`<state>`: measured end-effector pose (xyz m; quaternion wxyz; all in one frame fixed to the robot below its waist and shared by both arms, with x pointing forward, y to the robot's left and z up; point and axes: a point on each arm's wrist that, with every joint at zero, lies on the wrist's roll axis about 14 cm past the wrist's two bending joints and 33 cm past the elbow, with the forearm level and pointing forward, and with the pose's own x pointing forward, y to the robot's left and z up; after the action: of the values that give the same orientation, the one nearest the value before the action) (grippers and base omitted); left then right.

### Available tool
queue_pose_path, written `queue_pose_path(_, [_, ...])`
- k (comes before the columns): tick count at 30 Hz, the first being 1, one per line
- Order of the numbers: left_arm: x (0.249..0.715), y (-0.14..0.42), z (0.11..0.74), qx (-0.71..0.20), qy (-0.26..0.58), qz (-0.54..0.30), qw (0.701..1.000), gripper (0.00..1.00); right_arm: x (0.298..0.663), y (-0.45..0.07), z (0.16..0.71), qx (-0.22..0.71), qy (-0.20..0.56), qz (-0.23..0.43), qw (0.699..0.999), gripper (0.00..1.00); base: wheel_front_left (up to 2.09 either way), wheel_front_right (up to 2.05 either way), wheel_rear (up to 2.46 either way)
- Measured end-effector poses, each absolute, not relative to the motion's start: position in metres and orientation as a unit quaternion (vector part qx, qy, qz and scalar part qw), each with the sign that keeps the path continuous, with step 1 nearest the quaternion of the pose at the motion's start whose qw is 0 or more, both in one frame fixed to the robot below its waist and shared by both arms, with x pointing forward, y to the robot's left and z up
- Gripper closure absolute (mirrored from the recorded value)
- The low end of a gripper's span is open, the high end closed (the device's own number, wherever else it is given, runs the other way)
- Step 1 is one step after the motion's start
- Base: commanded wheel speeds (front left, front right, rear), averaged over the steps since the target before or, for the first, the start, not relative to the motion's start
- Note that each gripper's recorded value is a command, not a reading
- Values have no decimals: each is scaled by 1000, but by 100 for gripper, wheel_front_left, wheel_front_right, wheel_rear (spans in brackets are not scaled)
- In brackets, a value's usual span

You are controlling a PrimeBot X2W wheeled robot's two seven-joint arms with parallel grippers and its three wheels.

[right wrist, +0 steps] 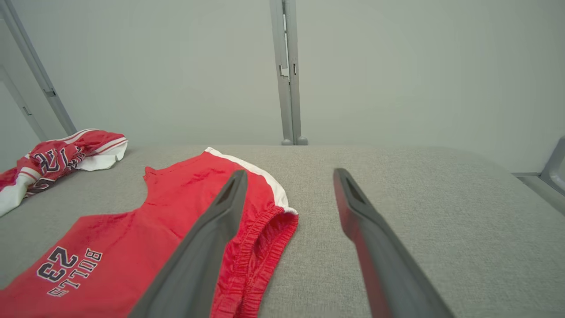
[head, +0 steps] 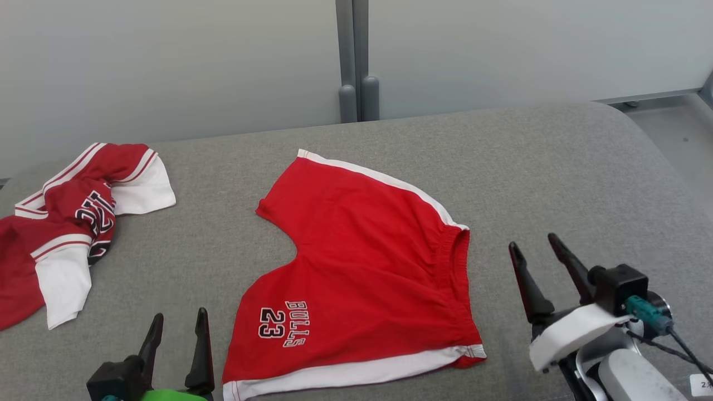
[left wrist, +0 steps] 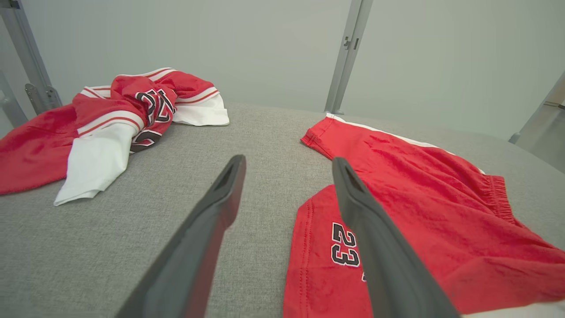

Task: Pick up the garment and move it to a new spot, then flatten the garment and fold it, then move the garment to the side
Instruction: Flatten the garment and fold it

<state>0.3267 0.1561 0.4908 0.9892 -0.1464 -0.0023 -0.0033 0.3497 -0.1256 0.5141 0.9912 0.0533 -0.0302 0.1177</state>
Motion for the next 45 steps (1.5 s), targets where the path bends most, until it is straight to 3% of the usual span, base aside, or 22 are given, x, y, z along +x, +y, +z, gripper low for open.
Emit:
queue_pose_path(10, [314, 153, 463, -146, 44, 3, 988, 0, 303, -86, 425, -7, 114, 242, 963, 0, 0, 0, 0])
queue_pose_path(25, [301, 162, 442, -146, 78, 26, 986, 0, 288, -66, 375, -39, 200, 307, 929, 0, 0, 0, 0])
queue_pose_path(26, [300, 164, 440, -146, 81, 29, 986, 0, 289, -64, 375, -41, 201, 311, 928, 15, 0, 0, 0])
queue_pose_path(27, [298, 165, 438, -145, 84, 32, 985, 0, 290, -62, 375, -42, 201, 315, 927, 42, 0, 0, 0])
queue_pose_path(30, [297, 169, 436, -145, 87, 38, 985, 0, 292, -54, 374, -41, 202, 325, 923, 70, 0, 0, 0])
queue_pose_path(33, [296, 169, 436, -145, 87, 39, 985, 0, 290, -54, 371, -44, 207, 330, 920, 87, 0, 0, 0])
queue_pose_path(34, [296, 169, 435, -145, 87, 40, 985, 0, 289, -54, 370, -45, 209, 330, 919, 100, 0, 0, 0])
queue_pose_path(45, [289, 138, 416, -149, 132, -25, 980, 0, 289, -63, 368, -46, 214, 321, 922, 100, 0, 0, 0])
